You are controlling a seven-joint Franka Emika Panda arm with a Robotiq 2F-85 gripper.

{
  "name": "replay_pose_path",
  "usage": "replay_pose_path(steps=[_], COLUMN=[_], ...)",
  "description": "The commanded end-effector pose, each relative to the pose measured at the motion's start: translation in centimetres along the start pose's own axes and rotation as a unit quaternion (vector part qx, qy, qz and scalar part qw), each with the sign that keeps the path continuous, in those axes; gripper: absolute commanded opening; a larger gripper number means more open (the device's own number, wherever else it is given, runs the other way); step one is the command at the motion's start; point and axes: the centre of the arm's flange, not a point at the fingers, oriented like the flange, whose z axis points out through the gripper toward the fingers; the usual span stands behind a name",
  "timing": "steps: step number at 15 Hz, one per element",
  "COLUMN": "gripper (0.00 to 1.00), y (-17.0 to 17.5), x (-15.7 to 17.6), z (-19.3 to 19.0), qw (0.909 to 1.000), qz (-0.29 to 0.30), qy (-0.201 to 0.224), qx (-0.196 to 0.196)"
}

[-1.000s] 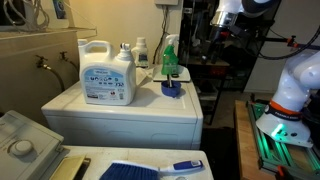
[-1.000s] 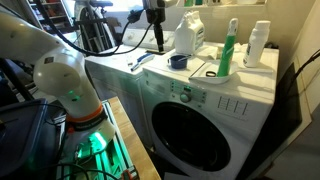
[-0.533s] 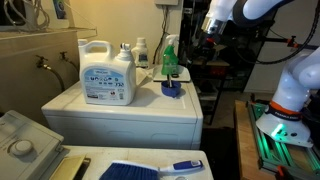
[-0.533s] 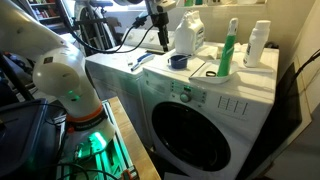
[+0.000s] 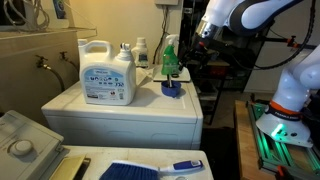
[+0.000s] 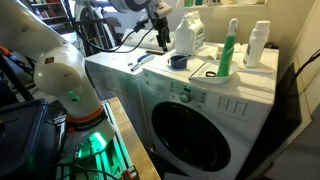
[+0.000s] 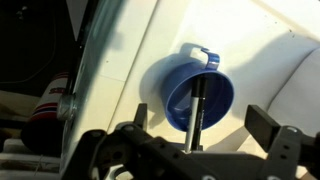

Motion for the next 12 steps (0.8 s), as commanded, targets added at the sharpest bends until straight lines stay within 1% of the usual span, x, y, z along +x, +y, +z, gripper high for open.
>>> replay_pose_path(steps=[1, 4, 5, 6, 7, 8, 9, 11, 12], gripper=[1.0, 0.99, 0.91, 0.88, 0.92, 0.93, 0.89, 0.93, 0.93], y=[-3.9, -6.1, -6.6, -7.1, -7.4, -7.1, -5.7, -6.3, -6.4], x=[0.2, 1.3, 1.7, 2.4, 3.1, 4.0, 2.5, 3.7, 4.0], z=[3.5, 5.1, 5.6, 6.0, 6.2, 5.4, 4.8, 5.1, 5.2], qw=[0.9988, 0.9976, 0.9971, 0.9963, 0.9956, 0.9964, 0.9966, 0.9964, 0.9964], qz=[0.036, 0.038, 0.04, 0.046, 0.054, 0.06, 0.047, 0.056, 0.058], qy=[0.03, 0.057, 0.065, 0.072, 0.076, 0.059, 0.068, 0.063, 0.062], qx=[0.013, 0.0, -0.005, -0.008, -0.011, -0.006, -0.002, 0.001, 0.001])
